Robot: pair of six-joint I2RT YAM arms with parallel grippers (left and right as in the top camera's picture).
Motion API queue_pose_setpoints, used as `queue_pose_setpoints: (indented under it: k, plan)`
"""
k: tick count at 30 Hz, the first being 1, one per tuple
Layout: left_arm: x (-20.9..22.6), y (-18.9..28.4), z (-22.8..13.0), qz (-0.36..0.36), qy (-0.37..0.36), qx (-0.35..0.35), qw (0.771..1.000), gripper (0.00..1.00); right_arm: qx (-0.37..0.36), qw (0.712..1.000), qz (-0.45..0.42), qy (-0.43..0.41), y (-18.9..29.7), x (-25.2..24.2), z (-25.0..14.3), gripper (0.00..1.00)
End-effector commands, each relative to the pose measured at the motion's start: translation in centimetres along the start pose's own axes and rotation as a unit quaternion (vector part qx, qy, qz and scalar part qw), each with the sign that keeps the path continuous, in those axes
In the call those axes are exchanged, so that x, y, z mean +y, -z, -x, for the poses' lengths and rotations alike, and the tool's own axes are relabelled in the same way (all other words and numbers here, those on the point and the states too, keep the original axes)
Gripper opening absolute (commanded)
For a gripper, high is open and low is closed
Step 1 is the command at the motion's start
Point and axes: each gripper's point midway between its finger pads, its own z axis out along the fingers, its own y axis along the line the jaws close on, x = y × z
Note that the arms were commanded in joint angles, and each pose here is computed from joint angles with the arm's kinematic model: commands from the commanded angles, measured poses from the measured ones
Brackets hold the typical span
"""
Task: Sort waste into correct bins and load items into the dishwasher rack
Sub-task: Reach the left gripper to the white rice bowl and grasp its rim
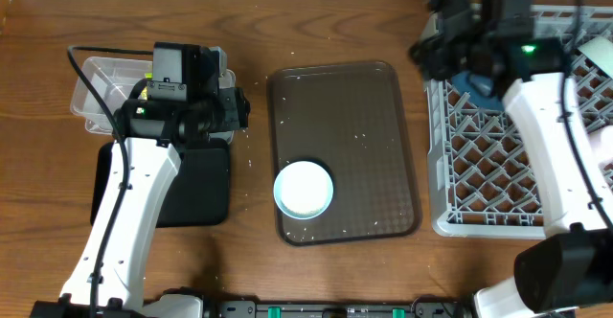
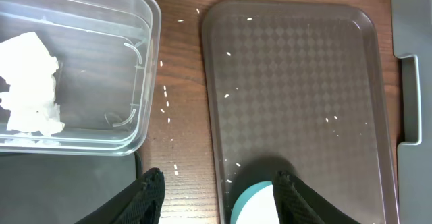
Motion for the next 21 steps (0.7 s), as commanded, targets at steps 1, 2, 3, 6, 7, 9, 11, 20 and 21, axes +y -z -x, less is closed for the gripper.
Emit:
queue_pose_setpoints:
  k: [1, 2, 3, 6, 7, 9, 11, 20, 21]
  plan:
    - [0.5, -0.3, -0.2, 0.007, 0.001, 0.005, 1.000, 0.54, 0.041, 0.998, 0.054, 0.004, -2.0, 3.7, -2.5, 0.63]
    - [0.5, -0.3, -0.2, 0.007, 0.001, 0.005, 1.000, 0.54, 0.052, 0.997, 0.063, 0.007, -2.4, 4.6, -3.2, 0.62]
    - [0.5, -0.3, -0.2, 0.007, 0.001, 0.005, 1.000, 0.54, 0.063, 0.995, 0.072, 0.010, -2.8, 5.4, -4.0, 0.62]
    - [0.4, -0.3, -0.2, 0.007, 0.000, 0.005, 1.000, 0.54, 0.102, 0.989, 0.101, 0.025, -4.3, 8.4, -6.9, 0.59]
    - [0.4, -0.3, -0.2, 0.007, 0.000, 0.005, 1.000, 0.54, 0.109, 0.988, 0.105, 0.028, -4.7, 8.9, -7.4, 0.58]
    - [0.3, -0.3, -0.4, 0.006, 0.000, 0.009, 1.000, 0.54, 0.118, 0.986, 0.111, 0.037, -5.3, 9.9, -8.4, 0.56]
    - [0.1, -0.3, -0.9, 0.006, -0.002, 0.017, 1.000, 0.54, 0.125, 0.987, 0.099, 0.032, -6.0, 10.1, -9.2, 0.56]
    - [-4.8, -1.5, -4.9, -0.019, -0.018, 0.081, 0.996, 0.54, 0.132, 0.987, -0.076, -0.055, -6.5, 4.7, -9.8, 0.60]
    - [-5.6, -1.9, -5.5, -0.023, -0.021, 0.090, 0.996, 0.54, 0.131, 0.986, -0.083, -0.059, -6.5, 4.5, -9.8, 0.60]
